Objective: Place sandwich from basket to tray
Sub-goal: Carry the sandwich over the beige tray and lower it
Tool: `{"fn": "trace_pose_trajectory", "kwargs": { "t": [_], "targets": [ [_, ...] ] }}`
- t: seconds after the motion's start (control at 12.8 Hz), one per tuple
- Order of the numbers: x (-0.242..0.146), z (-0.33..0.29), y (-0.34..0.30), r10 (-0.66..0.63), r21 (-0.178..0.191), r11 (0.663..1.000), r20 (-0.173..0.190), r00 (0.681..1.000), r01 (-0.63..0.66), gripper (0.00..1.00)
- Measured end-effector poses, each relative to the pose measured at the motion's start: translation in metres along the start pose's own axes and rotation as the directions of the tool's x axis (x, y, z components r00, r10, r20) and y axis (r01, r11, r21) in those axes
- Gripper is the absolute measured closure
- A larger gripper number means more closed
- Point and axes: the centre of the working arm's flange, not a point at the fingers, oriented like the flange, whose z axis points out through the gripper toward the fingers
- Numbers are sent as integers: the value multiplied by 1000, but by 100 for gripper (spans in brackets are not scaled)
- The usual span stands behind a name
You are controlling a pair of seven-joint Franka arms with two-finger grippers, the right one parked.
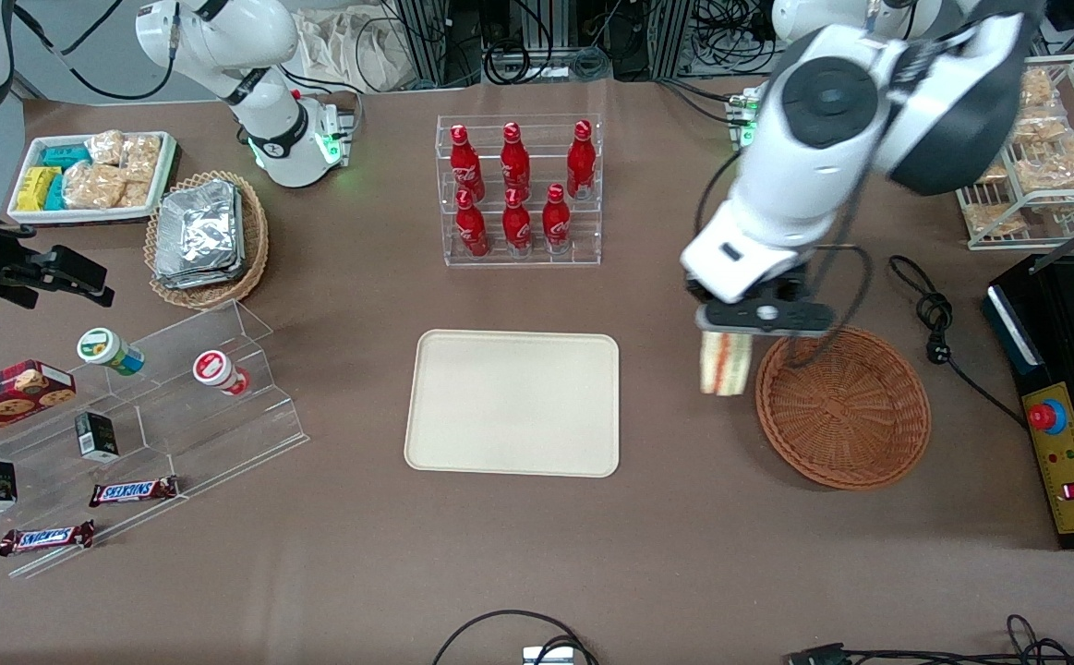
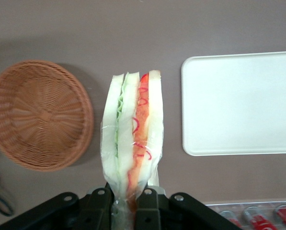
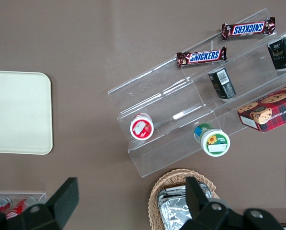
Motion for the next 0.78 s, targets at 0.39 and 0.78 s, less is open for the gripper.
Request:
{"fn": "trace_pose_trajectory", "kwargs": {
  "t": [0.39, 0.78],
  "targets": [
    [13, 68, 86, 42, -34, 999, 85, 995, -39, 82],
    [42, 144, 119, 15, -26, 1000, 88, 996, -13, 82]
  ]
}}
